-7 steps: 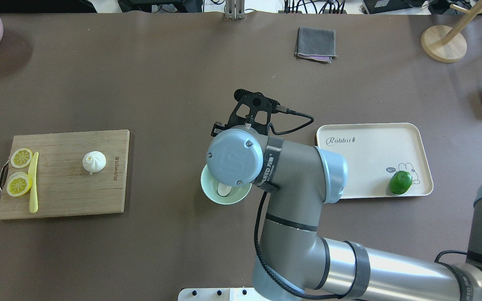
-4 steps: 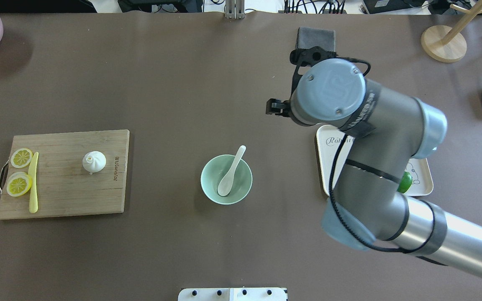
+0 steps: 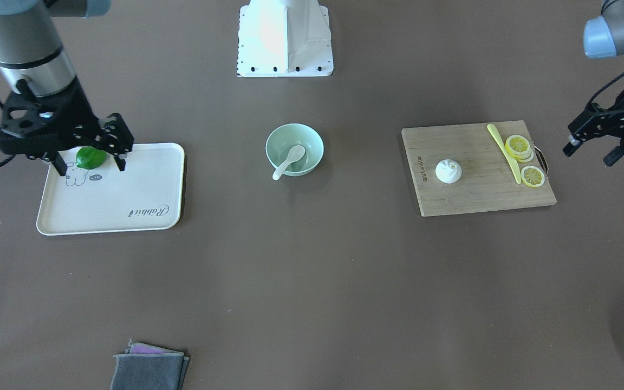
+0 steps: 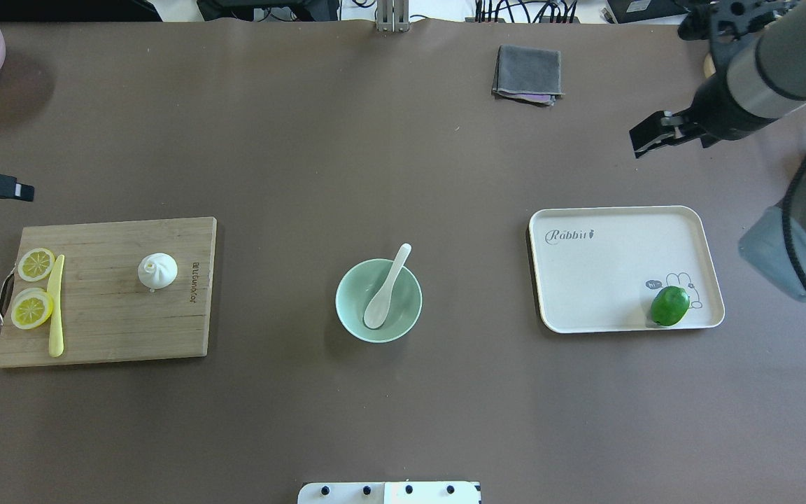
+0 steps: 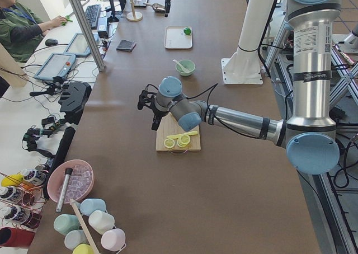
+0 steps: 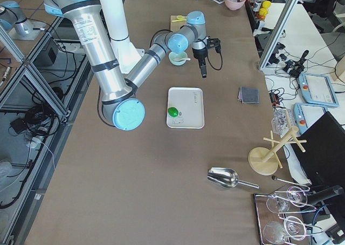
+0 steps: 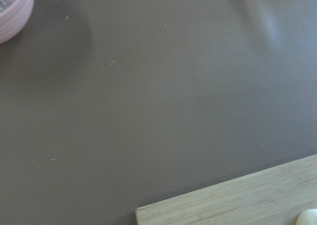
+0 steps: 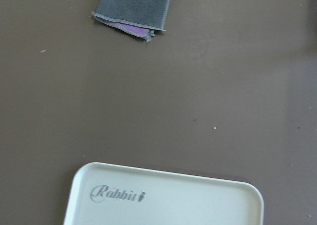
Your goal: Put spoon and bun in bowl
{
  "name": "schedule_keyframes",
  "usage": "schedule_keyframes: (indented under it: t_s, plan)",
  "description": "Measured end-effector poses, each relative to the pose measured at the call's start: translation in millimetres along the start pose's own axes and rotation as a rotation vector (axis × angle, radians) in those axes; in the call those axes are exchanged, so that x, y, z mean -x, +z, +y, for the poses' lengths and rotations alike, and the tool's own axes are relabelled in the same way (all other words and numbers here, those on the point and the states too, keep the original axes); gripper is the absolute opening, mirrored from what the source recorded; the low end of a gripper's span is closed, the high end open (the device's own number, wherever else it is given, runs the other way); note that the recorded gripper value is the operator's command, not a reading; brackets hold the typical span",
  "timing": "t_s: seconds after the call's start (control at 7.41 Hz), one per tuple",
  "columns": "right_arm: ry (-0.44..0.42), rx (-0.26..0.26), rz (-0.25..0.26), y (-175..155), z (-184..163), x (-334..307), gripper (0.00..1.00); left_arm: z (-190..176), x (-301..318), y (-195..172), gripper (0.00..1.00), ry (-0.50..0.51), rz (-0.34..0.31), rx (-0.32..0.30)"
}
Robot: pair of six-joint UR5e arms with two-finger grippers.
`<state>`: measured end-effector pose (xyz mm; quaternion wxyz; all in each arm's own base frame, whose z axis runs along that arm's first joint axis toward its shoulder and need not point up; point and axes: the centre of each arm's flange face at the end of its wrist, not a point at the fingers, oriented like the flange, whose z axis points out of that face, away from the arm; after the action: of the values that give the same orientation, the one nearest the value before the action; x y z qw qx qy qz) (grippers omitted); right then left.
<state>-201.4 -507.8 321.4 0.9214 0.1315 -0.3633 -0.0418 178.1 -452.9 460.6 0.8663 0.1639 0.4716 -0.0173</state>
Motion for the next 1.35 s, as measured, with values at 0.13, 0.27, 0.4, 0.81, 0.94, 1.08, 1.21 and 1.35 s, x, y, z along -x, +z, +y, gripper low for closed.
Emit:
schedule_keyframes:
  t_s: [0.13,0.27,0.4,0.81,0.94,1.08,1.21,1.35]
  plan:
    - [-0.03,0.02,-0.007,-1.7,9.6,-44.4,1.0,17.8,-42.2,26.0,0.99,-0.019,-0.004,-0.004]
    - [-0.058,0.04,-0.013,-2.9,19.9,-78.1,1.0,37.4,-79.2,53.9,0.97,-0.023,-0.018,-0.013]
    - [-0.078,0.056,-0.019,-3.9,29.5,-103.0,1.0,54.2,-107.4,78.3,0.97,-0.014,-0.046,-0.027]
    - [-0.101,0.04,-0.037,0.9,48.0,-136.2,1.0,74.7,-126.3,119.4,0.95,0.017,-0.151,-0.055]
    - [-0.103,0.035,-0.038,1.8,49.3,-138.7,1.0,74.3,-126.4,129.9,0.93,0.02,-0.165,-0.053]
    - [-0.104,0.033,-0.039,2.2,49.7,-139.5,1.0,73.7,-129.5,138.6,0.87,0.023,-0.169,-0.049]
    - [-0.104,0.032,-0.04,2.3,49.8,-139.7,1.0,76.1,-132.6,144.7,0.67,0.028,-0.17,-0.042]
    - [-0.104,0.032,-0.039,2.4,49.9,-140.0,1.0,78.4,-134.6,147.6,0.44,0.032,-0.169,-0.037]
